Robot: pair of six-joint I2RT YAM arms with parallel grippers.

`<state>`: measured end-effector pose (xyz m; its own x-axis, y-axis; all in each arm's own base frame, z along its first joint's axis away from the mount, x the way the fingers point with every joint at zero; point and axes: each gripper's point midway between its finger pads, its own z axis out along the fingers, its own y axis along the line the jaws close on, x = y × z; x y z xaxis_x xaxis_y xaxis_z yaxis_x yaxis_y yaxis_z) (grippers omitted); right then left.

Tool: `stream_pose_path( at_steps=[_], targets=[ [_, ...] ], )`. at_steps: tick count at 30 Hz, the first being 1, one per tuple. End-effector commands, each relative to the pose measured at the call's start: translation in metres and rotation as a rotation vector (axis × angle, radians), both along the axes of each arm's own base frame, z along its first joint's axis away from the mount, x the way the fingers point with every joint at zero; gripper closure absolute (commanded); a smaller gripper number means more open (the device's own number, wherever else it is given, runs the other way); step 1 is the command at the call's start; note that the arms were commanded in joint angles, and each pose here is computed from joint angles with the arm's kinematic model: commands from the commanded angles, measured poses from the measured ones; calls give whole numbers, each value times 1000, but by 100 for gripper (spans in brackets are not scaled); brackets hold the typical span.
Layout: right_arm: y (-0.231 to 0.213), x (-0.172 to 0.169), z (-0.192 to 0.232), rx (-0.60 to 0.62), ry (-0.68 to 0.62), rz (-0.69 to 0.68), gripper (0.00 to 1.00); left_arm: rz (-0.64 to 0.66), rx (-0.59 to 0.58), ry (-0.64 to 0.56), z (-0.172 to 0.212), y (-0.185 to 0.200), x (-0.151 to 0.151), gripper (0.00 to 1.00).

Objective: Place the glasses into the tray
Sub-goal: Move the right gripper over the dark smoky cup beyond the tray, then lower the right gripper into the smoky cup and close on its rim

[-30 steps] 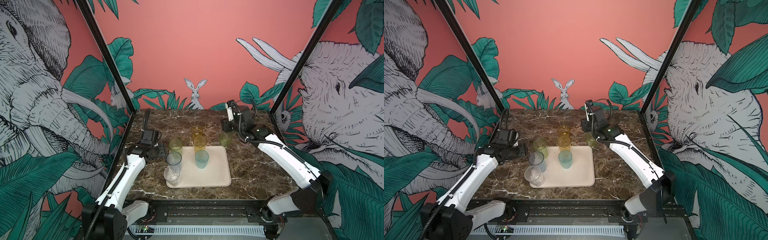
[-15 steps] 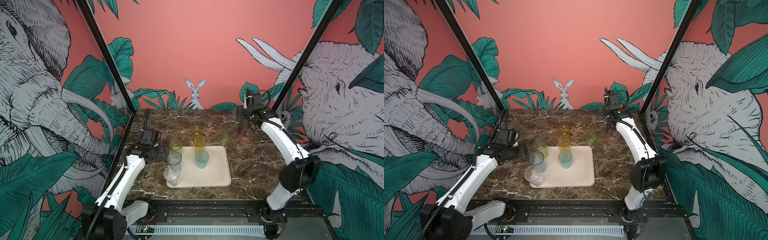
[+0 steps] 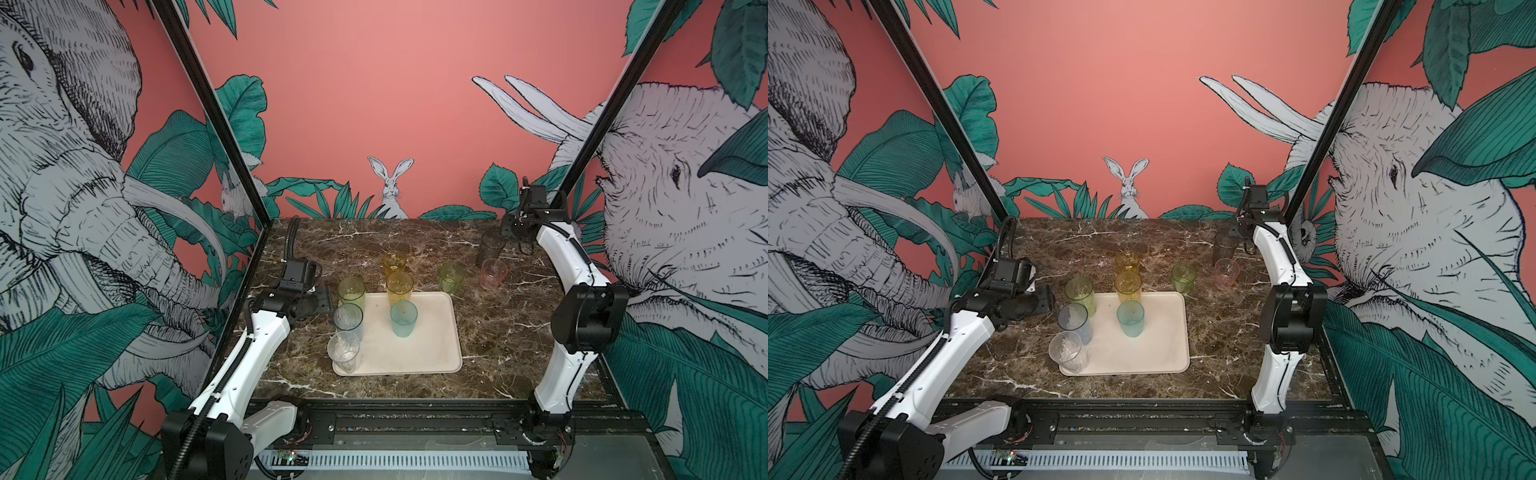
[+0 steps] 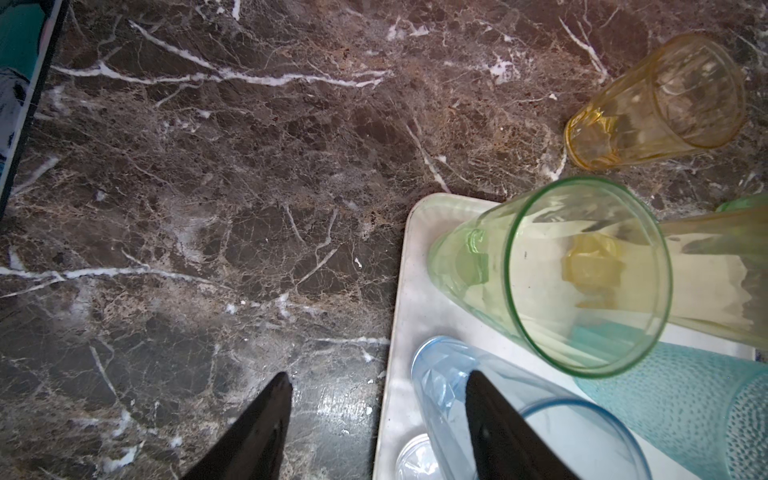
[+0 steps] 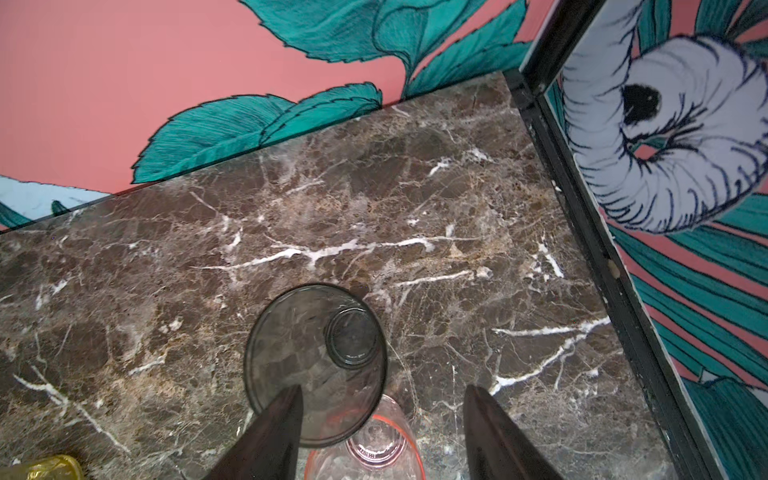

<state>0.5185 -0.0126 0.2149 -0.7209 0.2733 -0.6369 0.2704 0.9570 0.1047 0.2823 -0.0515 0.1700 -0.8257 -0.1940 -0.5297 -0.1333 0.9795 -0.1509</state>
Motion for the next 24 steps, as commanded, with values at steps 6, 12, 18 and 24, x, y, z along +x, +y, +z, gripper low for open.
stream_pose_path(
  at_steps=[6, 12, 18, 24],
  targets=[
    [-7, 11, -17, 88, 21, -17, 37, 17, -14, -15, 6, 2, -2, 32],
    [-8, 13, -32, 104, 50, -17, 38, 19, -13, -12, 5, 2, -2, 32],
    [-11, 13, -46, 107, 74, -20, 43, 17, -13, -10, 4, 2, -2, 32],
    [-8, 14, -54, 135, 85, -10, 49, 14, -15, -6, 2, 1, -2, 32]
  ],
)
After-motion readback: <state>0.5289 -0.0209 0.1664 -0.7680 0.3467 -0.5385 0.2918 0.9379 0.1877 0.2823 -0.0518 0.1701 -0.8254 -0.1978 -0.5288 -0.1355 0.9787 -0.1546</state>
